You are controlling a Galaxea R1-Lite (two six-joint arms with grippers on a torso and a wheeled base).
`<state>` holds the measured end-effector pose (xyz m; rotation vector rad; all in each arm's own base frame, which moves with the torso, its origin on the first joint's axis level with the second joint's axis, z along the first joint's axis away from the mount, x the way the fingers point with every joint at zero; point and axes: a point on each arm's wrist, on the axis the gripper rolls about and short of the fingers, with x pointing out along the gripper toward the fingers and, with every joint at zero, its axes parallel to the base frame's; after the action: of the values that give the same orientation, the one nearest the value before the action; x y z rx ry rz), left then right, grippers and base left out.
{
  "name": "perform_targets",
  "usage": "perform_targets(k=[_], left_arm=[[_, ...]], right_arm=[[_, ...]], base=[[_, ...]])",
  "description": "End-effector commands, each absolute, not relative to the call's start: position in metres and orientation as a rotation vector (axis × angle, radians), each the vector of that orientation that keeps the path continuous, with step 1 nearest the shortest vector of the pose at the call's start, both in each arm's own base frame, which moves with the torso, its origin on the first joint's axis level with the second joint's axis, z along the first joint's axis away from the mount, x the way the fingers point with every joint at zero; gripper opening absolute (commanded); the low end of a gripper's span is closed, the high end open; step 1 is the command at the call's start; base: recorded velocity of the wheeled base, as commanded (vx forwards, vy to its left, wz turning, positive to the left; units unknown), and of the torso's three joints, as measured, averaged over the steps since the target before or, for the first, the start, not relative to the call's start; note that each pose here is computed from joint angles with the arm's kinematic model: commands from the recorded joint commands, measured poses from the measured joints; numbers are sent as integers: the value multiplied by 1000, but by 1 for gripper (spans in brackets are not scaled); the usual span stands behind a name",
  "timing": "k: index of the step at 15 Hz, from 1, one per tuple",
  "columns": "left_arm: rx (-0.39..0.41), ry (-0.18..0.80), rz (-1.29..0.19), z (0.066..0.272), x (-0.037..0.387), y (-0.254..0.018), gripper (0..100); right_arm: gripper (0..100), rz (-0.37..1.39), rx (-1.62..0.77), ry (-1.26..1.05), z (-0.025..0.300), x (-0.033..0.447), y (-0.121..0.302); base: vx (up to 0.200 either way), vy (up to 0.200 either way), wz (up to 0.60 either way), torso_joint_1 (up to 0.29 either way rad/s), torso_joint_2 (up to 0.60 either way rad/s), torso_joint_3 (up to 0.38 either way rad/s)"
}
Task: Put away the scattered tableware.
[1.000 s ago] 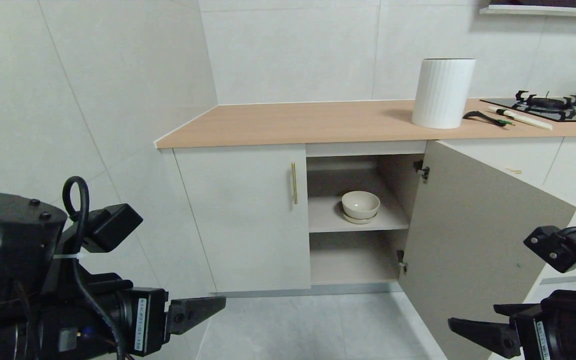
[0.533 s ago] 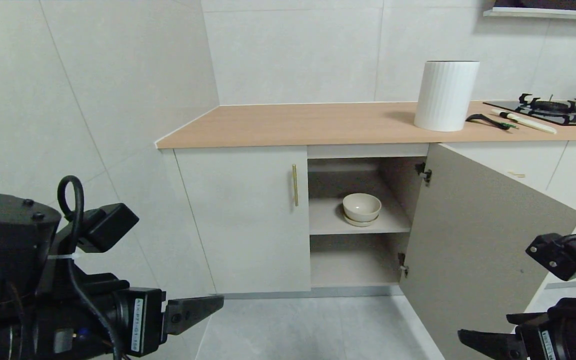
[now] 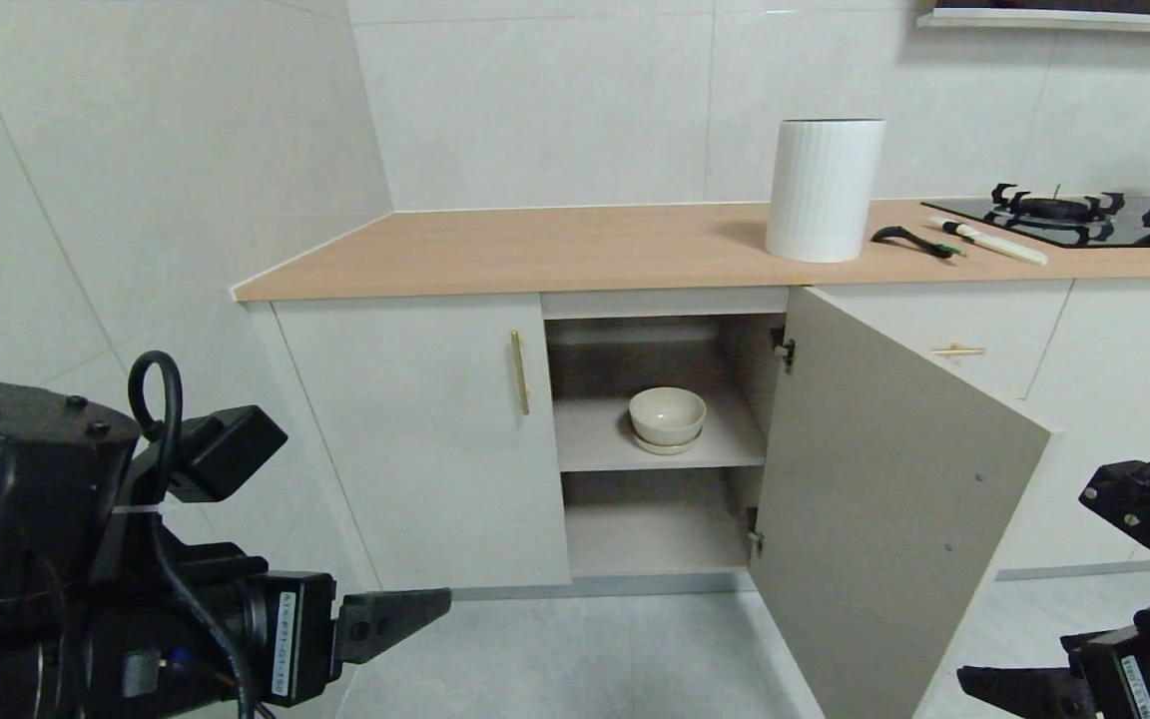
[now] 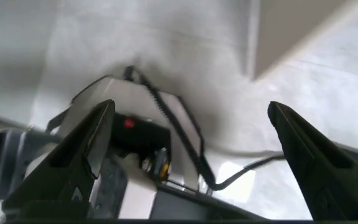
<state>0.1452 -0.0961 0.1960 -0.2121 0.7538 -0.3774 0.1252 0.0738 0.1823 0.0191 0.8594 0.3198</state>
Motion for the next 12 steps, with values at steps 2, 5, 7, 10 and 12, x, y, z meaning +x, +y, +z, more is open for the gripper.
perform_targets(k=[2, 5, 7, 10, 12], left_arm=[[-211, 758, -378, 195, 145, -96, 100], [-210, 758, -380, 195, 145, -96, 100], [-210, 758, -378, 195, 145, -96, 100], [-210, 758, -380, 195, 145, -96, 100], [-210, 758, -380, 195, 145, -96, 100]], right_arm=[[100, 202, 22, 851, 183, 138, 62], [100, 52, 31, 826, 188, 155, 36], [100, -52, 69, 809, 190, 169, 19], [100, -145, 109, 785, 189, 186, -1], [100, -174, 124, 758, 186, 196, -7]], base=[[0, -100, 0, 1, 4, -1], [0, 0, 0, 0, 0, 0], [0, 0, 0, 0, 0, 0], [0, 0, 0, 0, 0, 0], [0, 0, 0, 0, 0, 0]])
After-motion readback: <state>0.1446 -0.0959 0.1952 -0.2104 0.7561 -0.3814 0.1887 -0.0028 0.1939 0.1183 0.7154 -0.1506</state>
